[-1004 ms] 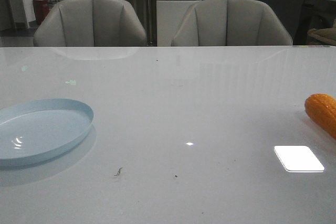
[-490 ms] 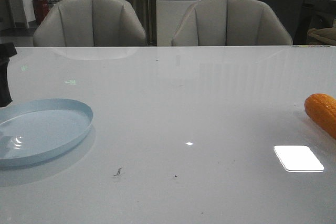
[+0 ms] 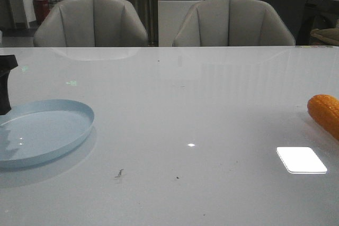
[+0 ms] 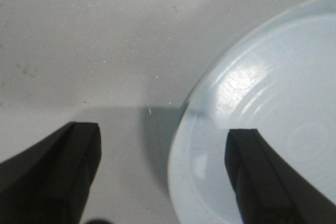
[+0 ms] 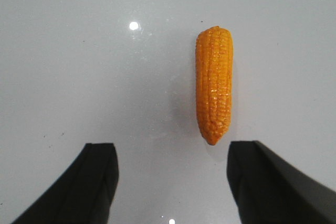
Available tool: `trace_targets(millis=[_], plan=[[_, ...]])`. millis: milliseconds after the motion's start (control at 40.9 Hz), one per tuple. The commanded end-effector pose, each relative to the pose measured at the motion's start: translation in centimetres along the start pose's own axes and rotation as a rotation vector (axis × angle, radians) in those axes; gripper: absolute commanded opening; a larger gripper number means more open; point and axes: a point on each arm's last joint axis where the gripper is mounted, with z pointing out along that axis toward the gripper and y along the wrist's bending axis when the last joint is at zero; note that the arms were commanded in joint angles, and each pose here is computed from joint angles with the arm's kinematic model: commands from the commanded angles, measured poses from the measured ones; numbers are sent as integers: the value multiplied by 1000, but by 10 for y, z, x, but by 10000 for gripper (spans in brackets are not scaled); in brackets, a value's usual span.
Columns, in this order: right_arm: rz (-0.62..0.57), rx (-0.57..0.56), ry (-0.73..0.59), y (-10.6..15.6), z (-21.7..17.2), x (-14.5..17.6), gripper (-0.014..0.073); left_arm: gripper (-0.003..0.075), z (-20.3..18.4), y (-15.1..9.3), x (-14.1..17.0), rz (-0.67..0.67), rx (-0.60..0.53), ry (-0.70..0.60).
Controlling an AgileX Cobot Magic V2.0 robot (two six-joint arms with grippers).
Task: Place corn on plate with both arms
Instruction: 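Grasp the rim of the light blue plate with the left gripper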
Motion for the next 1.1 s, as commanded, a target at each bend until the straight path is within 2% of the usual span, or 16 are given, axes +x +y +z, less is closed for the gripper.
trace_targets(millis=[0,294,1077], plan=[[-1,-3,-117,2,-11,-16,548,525,-24,-5,-4,5,-1,-85],[-1,-2,-128,2,-11,-17,548,435,-23,-5,-8,5,-8,-124],[-1,-1,-136,1,-11,-18,548,433,7,-15,-13,31,1,-48]])
